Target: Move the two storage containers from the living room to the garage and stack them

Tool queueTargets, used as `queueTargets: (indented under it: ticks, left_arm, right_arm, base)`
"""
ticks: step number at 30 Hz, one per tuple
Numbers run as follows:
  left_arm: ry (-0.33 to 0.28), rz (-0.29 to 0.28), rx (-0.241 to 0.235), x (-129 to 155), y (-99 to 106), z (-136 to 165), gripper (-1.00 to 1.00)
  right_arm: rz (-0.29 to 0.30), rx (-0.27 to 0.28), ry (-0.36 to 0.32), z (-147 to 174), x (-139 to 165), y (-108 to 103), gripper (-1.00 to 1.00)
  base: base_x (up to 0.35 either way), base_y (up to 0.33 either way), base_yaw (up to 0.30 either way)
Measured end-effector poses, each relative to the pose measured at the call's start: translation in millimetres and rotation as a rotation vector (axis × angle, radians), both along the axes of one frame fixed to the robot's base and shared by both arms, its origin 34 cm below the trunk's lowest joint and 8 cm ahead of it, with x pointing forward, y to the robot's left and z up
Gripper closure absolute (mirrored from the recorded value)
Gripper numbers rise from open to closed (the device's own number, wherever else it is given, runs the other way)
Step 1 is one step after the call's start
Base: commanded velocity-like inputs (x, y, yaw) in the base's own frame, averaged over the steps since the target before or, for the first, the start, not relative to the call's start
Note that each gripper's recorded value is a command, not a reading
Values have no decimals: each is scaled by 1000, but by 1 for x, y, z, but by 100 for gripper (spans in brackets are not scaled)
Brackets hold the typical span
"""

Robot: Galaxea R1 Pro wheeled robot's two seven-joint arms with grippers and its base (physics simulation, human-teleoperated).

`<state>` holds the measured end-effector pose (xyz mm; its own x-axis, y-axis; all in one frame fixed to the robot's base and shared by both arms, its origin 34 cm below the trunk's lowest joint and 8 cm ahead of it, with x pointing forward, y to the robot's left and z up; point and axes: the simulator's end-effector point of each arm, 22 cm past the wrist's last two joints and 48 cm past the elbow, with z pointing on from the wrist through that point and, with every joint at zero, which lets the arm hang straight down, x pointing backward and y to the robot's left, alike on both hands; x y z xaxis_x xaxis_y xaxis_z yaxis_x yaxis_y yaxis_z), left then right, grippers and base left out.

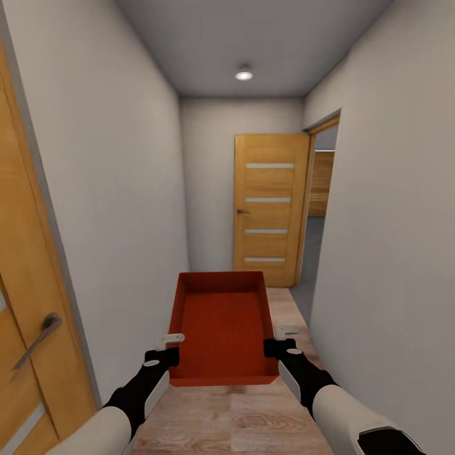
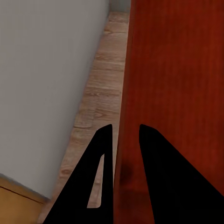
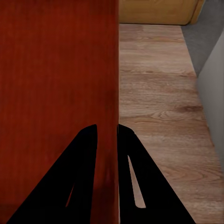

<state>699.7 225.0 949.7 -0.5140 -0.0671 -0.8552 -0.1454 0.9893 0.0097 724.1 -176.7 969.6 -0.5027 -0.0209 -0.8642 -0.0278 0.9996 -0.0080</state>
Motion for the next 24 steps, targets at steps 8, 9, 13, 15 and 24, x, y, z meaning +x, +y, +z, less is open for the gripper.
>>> queueTargets:
  ticks: [8,9,13,15,24]
  left_arm:
    - [1,0,0,0,0,0,100]
    - [1,0,0,0,0,0,100]
    - [1,0,0,0,0,0,100]
    - [1,0,0,0,0,0,100]
    - [-1,0,1,0,0,0,100]
  right_arm:
    - [0,0,1,0,0,0,100]
    - [0,1,1,0,0,0,100]
    - [0,0,1,0,0,0,100]
    - [0,0,1,0,0,0,100]
    - [0,1,-1,0,0,0,100]
  base:
    - [324,0,0]
    - [324,0,0]
    - [324,0,0]
    - [324,0,0]
    - [324,0,0]
